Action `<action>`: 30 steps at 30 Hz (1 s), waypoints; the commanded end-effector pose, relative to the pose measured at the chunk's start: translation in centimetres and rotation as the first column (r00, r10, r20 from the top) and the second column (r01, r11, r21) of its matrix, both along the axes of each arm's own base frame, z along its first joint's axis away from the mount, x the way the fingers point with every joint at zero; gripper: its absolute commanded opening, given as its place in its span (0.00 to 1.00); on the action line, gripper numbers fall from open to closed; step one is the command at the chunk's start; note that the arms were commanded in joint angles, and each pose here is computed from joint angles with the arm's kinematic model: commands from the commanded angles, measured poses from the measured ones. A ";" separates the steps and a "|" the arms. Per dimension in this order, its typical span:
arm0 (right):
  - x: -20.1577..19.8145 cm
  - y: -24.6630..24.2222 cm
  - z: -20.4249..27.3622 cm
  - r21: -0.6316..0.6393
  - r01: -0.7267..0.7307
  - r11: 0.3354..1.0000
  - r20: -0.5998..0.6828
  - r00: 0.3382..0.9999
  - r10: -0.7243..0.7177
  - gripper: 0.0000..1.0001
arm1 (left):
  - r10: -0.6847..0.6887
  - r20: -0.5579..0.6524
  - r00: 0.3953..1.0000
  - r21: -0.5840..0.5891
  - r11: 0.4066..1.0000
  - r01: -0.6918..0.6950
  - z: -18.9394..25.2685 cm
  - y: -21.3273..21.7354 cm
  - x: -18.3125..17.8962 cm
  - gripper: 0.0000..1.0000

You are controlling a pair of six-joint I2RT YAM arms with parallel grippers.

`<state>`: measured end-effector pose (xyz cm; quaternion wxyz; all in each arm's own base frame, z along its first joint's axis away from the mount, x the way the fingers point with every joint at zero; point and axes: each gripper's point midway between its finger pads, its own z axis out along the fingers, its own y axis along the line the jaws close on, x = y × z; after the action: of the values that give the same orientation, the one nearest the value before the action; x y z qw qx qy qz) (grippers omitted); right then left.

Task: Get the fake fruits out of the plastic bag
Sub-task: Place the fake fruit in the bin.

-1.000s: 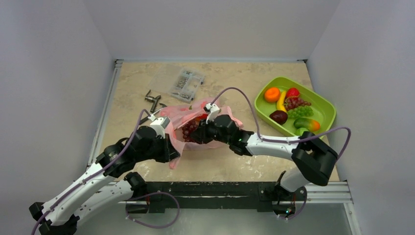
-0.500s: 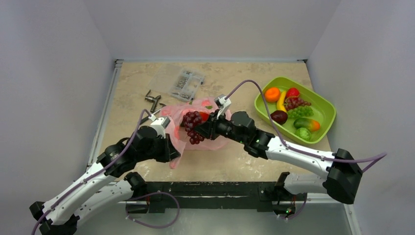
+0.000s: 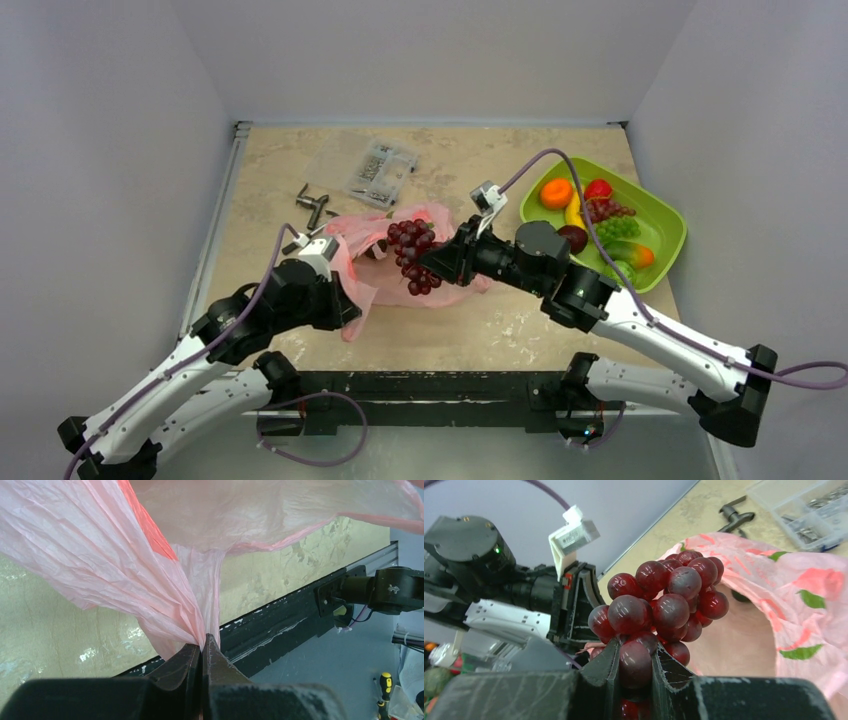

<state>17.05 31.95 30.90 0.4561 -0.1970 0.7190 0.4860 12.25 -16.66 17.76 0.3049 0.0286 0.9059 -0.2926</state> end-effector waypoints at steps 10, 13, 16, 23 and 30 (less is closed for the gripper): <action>10.6 -12.7 6.7 -0.049 0.731 0.681 0.178 0.677 -0.714 0.00 | -0.079 -0.018 0.997 -0.068 0.995 0.077 1.9 -1.9 -0.7 0.00; 15.2 -15.6 4.6 -0.110 0.791 0.601 0.146 0.611 -0.778 0.00 | -0.086 -0.026 0.996 -0.070 0.994 0.084 2.0 -2.0 -0.8 0.00; 19.4 -18.6 1.9 -0.170 0.817 0.551 0.089 0.570 -0.817 0.00 | -0.101 -0.033 0.994 -0.076 0.992 0.098 2.1 -2.2 -1.0 0.00; 25.3 -26.3 -5.5 -0.265 0.880 0.393 -0.019 0.403 -0.915 0.00 | -0.111 -0.049 0.993 -0.071 0.992 0.108 2.0 -2.4 -1.1 0.00; 26.5 -29.6 -11.7 -0.429 0.857 0.285 -0.022 0.306 -0.952 0.42 | -0.110 -0.045 0.993 -0.081 0.991 0.106 2.3 -2.4 -1.2 0.00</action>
<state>42.46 2.81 18.72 0.4871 0.2398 0.8392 0.0323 11.05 -18.41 17.91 0.2530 0.0533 0.9121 -0.3182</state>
